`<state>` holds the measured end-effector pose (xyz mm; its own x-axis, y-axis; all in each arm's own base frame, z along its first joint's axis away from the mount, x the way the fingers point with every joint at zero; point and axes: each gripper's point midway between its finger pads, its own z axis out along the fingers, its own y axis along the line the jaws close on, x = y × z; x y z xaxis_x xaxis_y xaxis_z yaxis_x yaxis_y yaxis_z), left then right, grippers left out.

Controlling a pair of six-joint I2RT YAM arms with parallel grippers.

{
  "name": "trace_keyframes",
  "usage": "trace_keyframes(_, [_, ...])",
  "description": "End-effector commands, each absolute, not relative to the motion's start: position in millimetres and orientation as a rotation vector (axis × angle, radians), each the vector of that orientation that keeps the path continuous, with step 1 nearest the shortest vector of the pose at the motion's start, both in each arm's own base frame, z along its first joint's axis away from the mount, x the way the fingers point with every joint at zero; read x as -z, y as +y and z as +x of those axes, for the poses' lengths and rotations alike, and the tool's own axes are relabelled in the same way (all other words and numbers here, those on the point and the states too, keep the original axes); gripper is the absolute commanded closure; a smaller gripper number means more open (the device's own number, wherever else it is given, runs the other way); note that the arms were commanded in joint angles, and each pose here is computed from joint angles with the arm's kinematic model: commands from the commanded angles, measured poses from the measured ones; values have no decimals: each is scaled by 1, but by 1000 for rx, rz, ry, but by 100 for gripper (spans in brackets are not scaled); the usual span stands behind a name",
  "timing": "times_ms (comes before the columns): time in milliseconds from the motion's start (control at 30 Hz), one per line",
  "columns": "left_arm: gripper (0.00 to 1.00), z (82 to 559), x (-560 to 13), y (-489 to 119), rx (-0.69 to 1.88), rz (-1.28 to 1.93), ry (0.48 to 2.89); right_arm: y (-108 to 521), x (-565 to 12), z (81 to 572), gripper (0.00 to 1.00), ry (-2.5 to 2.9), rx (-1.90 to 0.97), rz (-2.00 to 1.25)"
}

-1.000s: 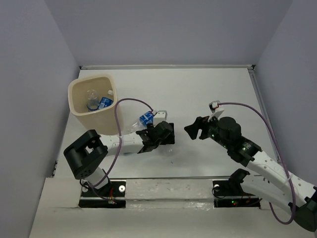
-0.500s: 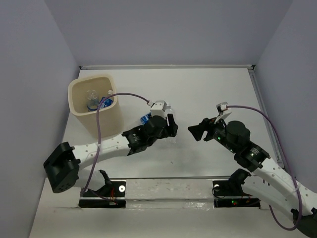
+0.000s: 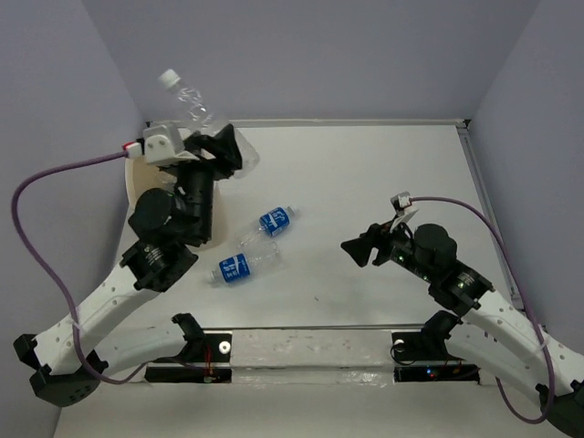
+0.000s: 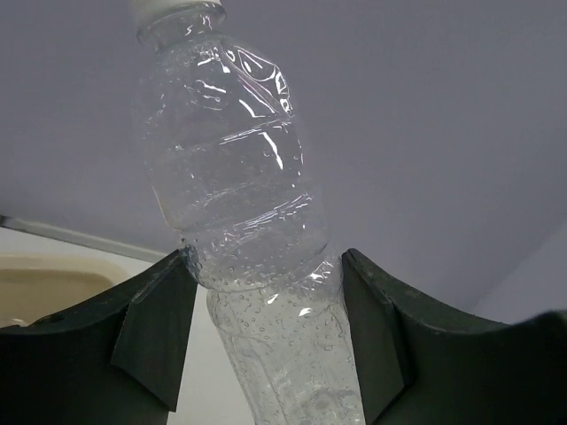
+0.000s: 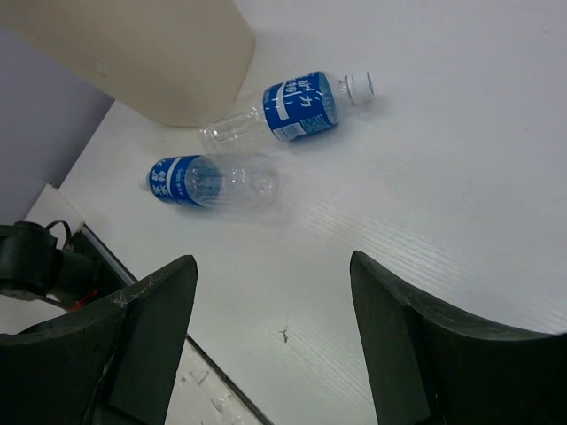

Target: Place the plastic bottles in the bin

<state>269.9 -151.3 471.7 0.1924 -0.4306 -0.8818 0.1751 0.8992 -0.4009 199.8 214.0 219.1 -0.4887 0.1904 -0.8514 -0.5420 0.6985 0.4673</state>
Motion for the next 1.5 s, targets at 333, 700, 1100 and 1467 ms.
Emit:
trace_keyframes(333, [43,326,-442,57,-583,-566,1210,248,-228,180,25,1798,-1163,-374])
trace_keyframes(700, [41,352,-356,54,-652,-567,1325,270,-209,174,25,1830,-1202,-410])
trace_keyframes(1100, [1,325,-380,35,-444,-576,1283,331,-184,198,12,1947,-1037,-615])
trace_keyframes(1467, [1,297,-432,-39,117,-365,1354,422,-173,211,16,1766,-814,-1311])
